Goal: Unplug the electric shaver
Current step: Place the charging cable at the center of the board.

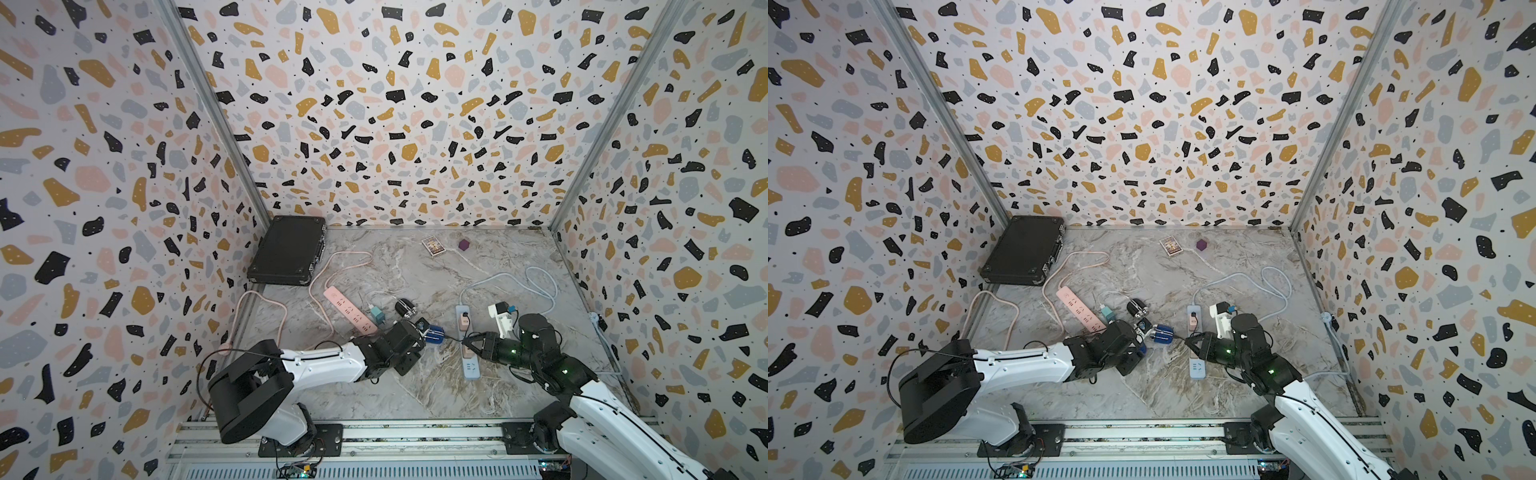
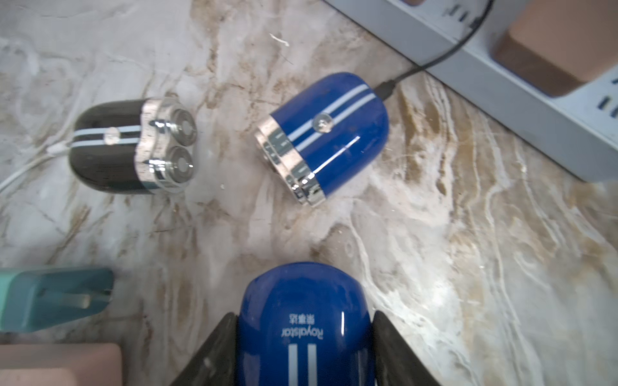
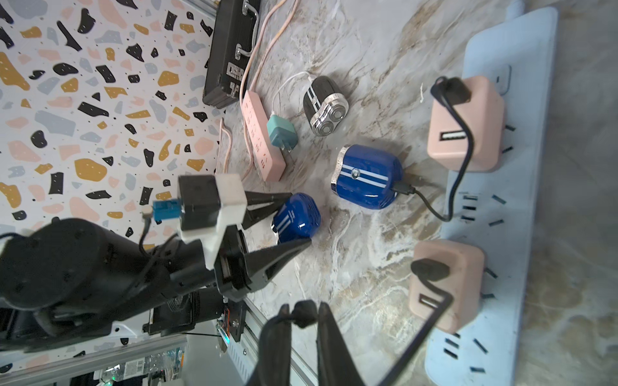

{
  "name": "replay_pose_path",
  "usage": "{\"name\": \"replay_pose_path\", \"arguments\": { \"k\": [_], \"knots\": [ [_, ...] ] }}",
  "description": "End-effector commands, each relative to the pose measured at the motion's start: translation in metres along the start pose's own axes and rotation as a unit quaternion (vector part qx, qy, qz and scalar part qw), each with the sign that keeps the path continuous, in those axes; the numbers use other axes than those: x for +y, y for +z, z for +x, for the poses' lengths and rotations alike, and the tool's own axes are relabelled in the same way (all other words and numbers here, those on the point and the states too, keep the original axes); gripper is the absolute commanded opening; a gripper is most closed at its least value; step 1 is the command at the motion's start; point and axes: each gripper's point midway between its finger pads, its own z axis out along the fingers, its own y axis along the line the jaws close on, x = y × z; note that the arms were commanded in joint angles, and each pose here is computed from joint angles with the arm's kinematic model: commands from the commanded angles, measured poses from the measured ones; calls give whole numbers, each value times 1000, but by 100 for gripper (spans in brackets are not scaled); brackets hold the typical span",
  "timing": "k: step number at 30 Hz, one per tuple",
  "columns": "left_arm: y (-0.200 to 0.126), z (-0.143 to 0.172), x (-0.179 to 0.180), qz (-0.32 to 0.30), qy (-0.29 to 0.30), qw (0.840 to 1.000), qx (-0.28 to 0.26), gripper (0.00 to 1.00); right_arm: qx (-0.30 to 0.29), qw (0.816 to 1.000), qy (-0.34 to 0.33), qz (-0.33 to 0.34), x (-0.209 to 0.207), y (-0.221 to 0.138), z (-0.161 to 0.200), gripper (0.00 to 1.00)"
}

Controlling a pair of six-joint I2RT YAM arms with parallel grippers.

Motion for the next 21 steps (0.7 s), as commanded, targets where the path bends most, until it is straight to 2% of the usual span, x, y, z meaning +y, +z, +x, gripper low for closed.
{"name": "replay_pose_path", "arguments": {
  "k": [1,4,15,21],
  "knots": [
    [1,-23,12,-23,-11,999,-34,30,27,1000,-14,-4,4,1,10,18],
    [4,-23,17,-28,-18,999,-36,31,33,999,-18,-10,7,3,13,26],
    [17,-14,37,-65,-35,997,-22,32,53,998,-43,9,8,4,22,39],
    [21,-16,51,-75,-44,996,-23,44,39,993,-82,71,-1,-18,20,49]
  ]
}}
